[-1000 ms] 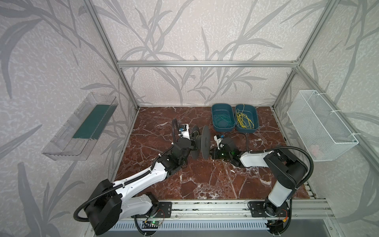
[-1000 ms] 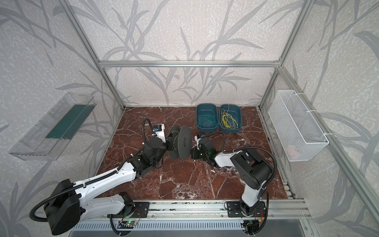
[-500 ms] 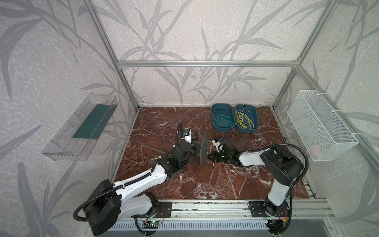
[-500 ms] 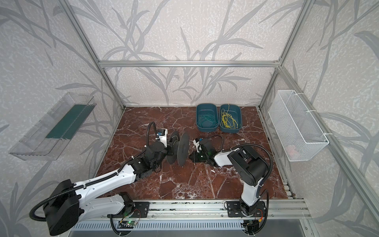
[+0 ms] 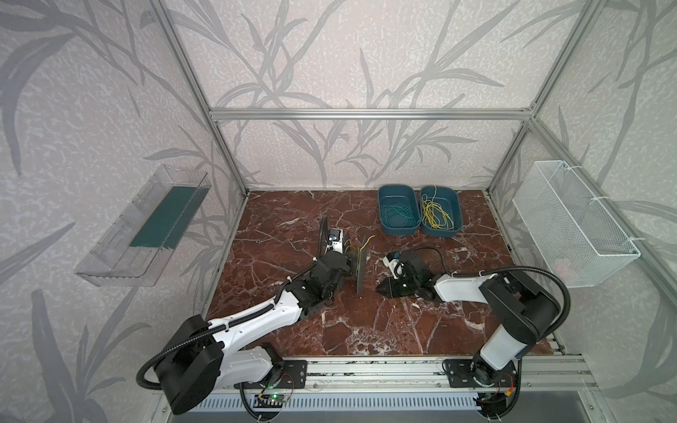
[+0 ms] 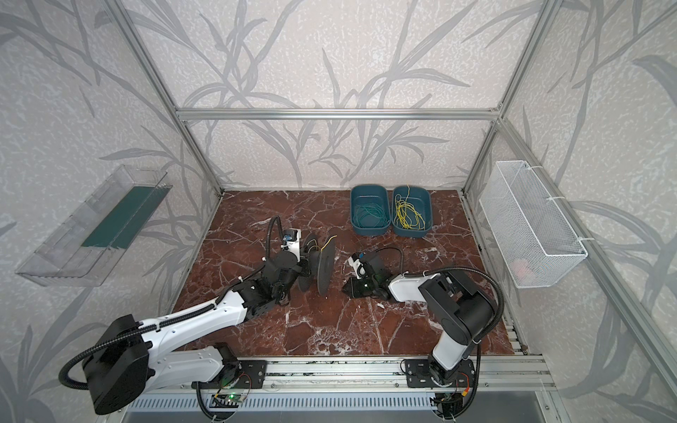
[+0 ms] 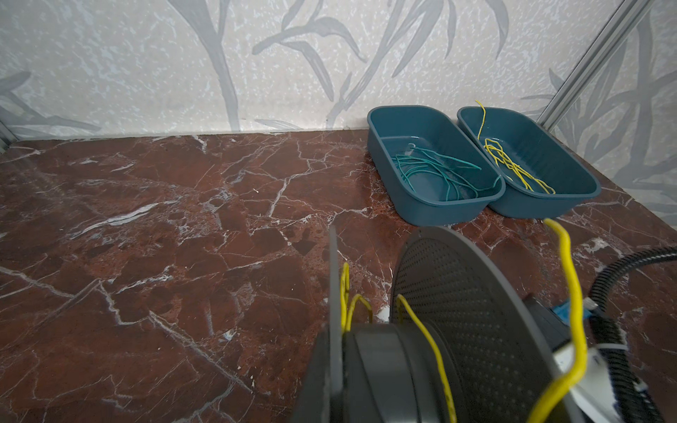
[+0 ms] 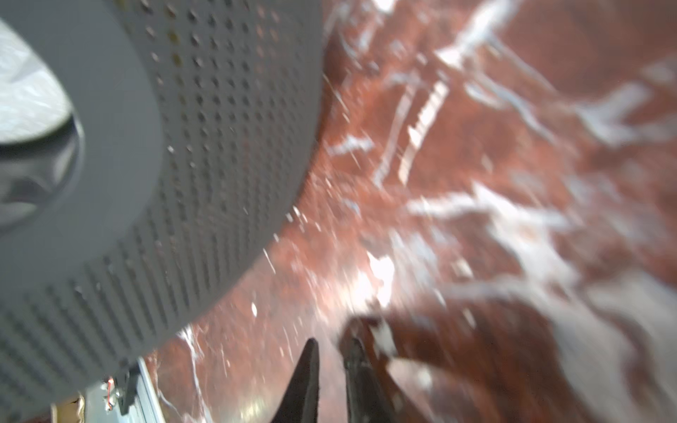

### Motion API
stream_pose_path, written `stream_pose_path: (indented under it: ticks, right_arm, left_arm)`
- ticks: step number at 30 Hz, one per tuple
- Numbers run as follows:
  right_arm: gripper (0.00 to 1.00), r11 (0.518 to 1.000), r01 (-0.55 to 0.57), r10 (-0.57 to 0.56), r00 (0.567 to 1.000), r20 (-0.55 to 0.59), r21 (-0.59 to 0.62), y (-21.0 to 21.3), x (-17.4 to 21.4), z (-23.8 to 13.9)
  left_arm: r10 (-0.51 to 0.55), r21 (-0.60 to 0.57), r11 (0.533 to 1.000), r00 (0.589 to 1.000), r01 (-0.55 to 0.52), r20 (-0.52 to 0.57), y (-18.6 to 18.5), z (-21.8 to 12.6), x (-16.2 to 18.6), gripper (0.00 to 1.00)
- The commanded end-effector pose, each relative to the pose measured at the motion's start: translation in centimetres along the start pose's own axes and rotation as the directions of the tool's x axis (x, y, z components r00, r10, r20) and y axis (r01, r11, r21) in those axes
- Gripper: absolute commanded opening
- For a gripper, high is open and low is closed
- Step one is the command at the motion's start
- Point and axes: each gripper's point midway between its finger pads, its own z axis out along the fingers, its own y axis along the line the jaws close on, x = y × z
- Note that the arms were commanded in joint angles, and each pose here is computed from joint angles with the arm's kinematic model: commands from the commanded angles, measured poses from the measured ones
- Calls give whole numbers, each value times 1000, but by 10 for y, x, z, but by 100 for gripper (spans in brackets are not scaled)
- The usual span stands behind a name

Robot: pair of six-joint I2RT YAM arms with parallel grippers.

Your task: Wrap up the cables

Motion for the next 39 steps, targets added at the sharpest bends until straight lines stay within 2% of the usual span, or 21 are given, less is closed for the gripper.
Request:
stream_pose_path:
  ticks: [1,3,6,9,12,15,17,20,26,32,37,39]
  right_arm:
    - [18,990,38,-33,999,-42,135,-12,16,-38]
    - [19,978,74,-81,996,25,197,-5,2,-72]
    - [21,970,115,-154,972,178,213,20,-25,-123]
    - [27,975,177,-213,915,343,134,61,-53,-164]
    - [39,982,186,-180,898,401,25,99,-77,-180]
    - [46,981,139,-68,901,429,-136,132,-102,-179]
    - [49,972,64,43,899,435,-227,145,-118,-176]
    - [53,951,-30,167,887,431,-306,152,-136,-167]
    - [54,939,-135,265,871,413,-318,146,-152,-150]
    - [54,898,-230,367,862,350,-375,144,-161,-124]
    - [52,889,-268,389,869,305,-372,143,-162,-113]
    - [40,888,-262,390,865,317,-379,144,-165,-113]
  left_arm:
    - [-15,33,999,1000,15,17,-6,-4,-10,0]
    - [-15,50,999,1000,14,16,-8,-5,-10,0]
    - [-10,54,998,1000,10,0,-9,-5,-6,0]
    - [-20,55,998,1000,20,-1,-9,-5,-5,0]
    - [-22,41,999,1000,22,3,-5,-6,-5,0]
    - [-23,32,999,1000,23,4,-3,-6,-3,0]
    - [-29,26,999,1000,29,11,-2,-6,-3,0]
    - [-28,23,999,1000,28,13,-2,-6,-4,0]
    - [-29,26,999,999,29,18,-2,-5,-3,0]
    - [-37,28,999,999,36,23,-1,-6,-1,0]
    - [-36,25,999,999,35,36,0,-7,-5,0]
    - [-36,28,999,999,35,39,0,-8,-5,0]
